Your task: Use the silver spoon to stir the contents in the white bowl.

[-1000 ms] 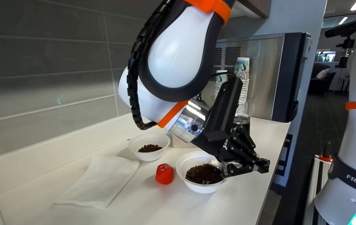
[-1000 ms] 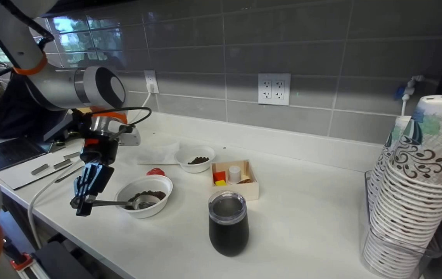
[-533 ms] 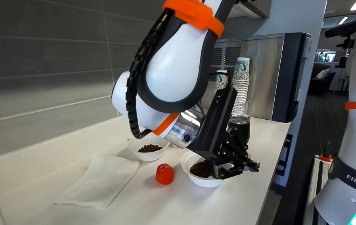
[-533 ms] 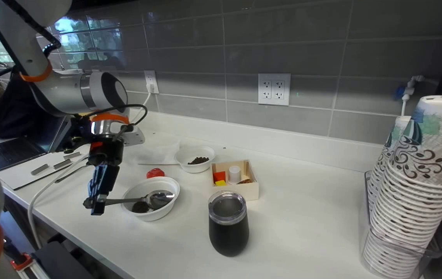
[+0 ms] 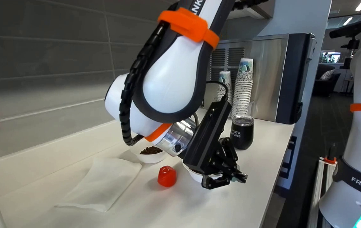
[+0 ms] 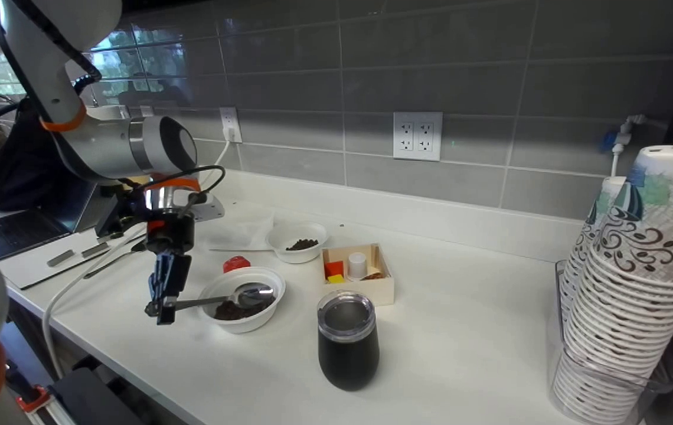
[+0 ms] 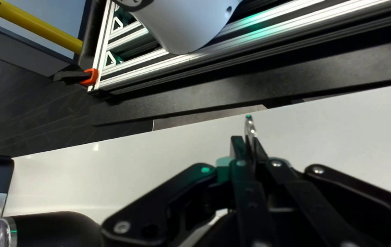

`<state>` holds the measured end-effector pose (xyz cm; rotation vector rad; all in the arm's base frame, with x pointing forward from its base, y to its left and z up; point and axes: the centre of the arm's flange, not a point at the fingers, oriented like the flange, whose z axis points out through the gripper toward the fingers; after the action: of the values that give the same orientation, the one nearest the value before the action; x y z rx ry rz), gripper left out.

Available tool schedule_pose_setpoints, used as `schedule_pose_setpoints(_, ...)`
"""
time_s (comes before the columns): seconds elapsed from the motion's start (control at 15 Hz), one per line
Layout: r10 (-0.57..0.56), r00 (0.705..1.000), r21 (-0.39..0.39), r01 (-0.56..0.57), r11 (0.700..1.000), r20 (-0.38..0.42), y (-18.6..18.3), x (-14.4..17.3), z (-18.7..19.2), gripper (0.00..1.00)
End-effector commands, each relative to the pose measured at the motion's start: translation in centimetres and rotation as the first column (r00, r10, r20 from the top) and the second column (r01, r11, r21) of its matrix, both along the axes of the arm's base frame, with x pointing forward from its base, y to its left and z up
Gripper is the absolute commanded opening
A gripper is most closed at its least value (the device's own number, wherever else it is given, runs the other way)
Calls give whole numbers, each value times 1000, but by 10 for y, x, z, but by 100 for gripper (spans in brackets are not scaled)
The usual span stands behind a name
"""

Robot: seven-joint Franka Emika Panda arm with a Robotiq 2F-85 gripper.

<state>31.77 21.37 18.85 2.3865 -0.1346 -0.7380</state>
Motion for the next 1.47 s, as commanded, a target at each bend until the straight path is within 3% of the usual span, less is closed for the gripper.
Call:
schedule_pose_setpoints(0.0,0,999,2,0,1000,32,5,11,-11,1)
schedule_pose_setpoints(0.07,-3,999,1,3,1000,39,5,12,-10,1)
schedule_pose_setpoints(0.13,-5,999,2,4,1000,44,6,12,-9,30)
schedule_pose_setpoints(0.2,-4,999,3,4,1000,47,6,14,-7,30)
schedule_pose_setpoints(0.8,-31,987,69,20,997,160,3,15,39,97)
schedule_pose_setpoints(1.13,-58,950,123,21,992,307,2,-13,74,100)
schedule_pose_setpoints(1.4,-73,879,154,0,988,471,-1,-47,105,100)
